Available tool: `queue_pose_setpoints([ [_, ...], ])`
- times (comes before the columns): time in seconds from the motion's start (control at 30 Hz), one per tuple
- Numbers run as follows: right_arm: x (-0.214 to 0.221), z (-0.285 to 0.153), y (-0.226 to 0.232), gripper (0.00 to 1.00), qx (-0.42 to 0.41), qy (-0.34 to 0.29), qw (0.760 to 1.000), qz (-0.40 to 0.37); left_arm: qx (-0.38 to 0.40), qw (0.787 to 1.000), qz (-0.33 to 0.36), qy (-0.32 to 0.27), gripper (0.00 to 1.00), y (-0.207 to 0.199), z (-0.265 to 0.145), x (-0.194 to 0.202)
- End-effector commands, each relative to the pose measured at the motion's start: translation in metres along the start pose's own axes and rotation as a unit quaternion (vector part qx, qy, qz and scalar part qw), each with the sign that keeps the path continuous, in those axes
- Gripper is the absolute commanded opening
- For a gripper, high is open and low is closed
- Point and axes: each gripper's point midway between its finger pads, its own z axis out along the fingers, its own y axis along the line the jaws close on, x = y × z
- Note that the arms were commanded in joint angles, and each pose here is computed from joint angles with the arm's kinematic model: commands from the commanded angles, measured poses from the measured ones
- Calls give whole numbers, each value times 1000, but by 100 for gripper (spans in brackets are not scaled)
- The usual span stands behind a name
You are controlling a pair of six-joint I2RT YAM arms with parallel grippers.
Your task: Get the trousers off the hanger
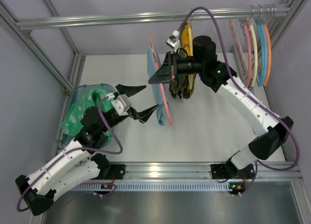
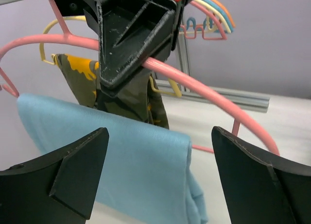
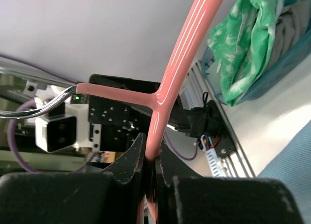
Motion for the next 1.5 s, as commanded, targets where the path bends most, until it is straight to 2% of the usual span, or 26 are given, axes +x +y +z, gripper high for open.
queue_pose_setpoints([
  [0.0, -15, -20, 71, 0, -97, -41, 989, -107, 2, 998, 55, 13, 93, 1, -11, 11],
  [0.2, -24, -18, 73, 0, -91, -53, 991, -87, 9, 997, 44, 55, 98, -2, -7, 51],
  [0.43, -27, -13, 79, 0, -86, -55, 991, -85, -15, 998, 29, 52, 98, 7, 7, 63],
  [0.6, -27, -10, 82, 0, -89, -53, 991, -90, -11, 997, 54, 55, 96, 8, 10, 74],
  [0.87, -25, -8, 80, 0, -95, -44, 991, -86, -22, 997, 56, 54, 70, 13, 15, 77],
  [0.9, -24, -7, 77, 0, -93, -43, 991, -86, -22, 997, 58, 52, 62, 13, 15, 75],
  [0.97, -22, -8, 75, 0, -90, -42, 991, -87, -22, 997, 62, 47, 54, 14, 14, 71],
  [1.03, -22, -8, 73, 0, -88, -43, 991, -89, -21, 997, 65, 40, 30, 13, 12, 66],
  [1.1, -21, -8, 69, 0, -83, -41, 991, -93, -26, 997, 67, 35, 11, 14, 9, 60],
  [1.17, -23, -9, 66, 0, -78, -43, 991, -97, -25, 997, 69, 38, 8, 14, 8, 58],
  [1.23, -23, -11, 64, 0, -77, -42, 991, -101, -34, 996, 72, 38, 0, 17, 5, 54],
  [1.3, -20, -11, 61, 0, -73, -39, 991, -106, -43, 996, 71, 28, 0, 20, 4, 44],
  [1.47, -10, -13, 35, 0, -49, -32, 992, -108, -120, 992, 44, 7, 0, 47, 4, 11],
])
